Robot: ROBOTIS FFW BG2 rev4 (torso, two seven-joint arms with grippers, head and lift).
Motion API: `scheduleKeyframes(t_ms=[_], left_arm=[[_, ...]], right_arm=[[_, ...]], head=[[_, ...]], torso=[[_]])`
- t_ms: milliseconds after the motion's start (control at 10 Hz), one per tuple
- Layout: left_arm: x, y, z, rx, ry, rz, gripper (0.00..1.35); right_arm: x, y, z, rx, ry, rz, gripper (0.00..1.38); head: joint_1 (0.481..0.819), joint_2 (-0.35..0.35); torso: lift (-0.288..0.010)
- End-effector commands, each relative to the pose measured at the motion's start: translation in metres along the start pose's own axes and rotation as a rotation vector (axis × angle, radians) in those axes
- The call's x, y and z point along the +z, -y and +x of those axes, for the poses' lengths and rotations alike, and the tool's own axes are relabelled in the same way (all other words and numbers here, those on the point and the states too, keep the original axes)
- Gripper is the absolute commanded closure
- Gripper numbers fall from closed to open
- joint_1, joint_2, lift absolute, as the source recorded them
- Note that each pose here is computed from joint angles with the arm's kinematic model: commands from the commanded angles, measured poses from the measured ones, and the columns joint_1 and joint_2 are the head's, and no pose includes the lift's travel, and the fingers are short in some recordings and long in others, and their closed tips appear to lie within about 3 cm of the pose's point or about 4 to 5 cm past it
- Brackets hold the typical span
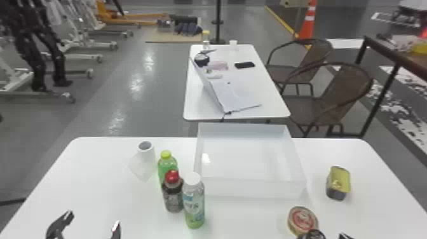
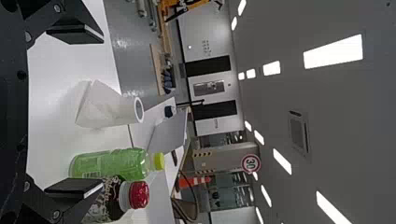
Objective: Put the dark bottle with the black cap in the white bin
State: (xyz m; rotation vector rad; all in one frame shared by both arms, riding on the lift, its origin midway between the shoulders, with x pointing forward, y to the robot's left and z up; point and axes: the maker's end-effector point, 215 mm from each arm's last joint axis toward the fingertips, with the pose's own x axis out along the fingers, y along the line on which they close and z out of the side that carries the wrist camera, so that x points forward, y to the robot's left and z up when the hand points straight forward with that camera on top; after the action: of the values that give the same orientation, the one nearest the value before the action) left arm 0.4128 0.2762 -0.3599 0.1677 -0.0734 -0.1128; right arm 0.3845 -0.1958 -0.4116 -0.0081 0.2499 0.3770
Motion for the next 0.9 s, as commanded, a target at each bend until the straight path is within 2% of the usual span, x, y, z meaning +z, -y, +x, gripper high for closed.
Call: scheduleKeyframes(t_ms=[0, 200, 300, 500, 800], left_arm=[[-0.001, 0.0, 0.002, 0.003, 0.009, -0.004, 0.21], [0.0, -0.001, 0.002, 0.004, 0.015, -0.004, 0.21], [0.0, 0.0, 0.003, 0.004, 0.018, -0.003, 0.21], [0.001, -0.001, 0.005, 0.005, 0.027, 0.003, 0.21], [0.0, -0.009, 0.002, 0.009, 0.034, 0.031, 0.21]], right_arm=[[-0.015, 0.012, -0.01, 0.021, -0.063, -0.032, 0.12], [-0.036, 0.027, -0.02, 0.043, -0.125, -0.043, 0.12], [-0.048, 0.03, -0.021, 0.077, -0.153, -0.025, 0.12], [-0.06, 0.04, -0.017, 0.132, -0.207, -0.033, 0.12], [-0.075, 0.027, -0.001, 0.248, -0.272, -0.014, 0.13]], head=[[0.549, 0.0], [0.549, 0.0], [0.549, 0.0], [0.549, 0.0], [0.549, 0.0]], torso=[[-0.1], [-0.1], [-0.1], [-0.1], [-0.1]])
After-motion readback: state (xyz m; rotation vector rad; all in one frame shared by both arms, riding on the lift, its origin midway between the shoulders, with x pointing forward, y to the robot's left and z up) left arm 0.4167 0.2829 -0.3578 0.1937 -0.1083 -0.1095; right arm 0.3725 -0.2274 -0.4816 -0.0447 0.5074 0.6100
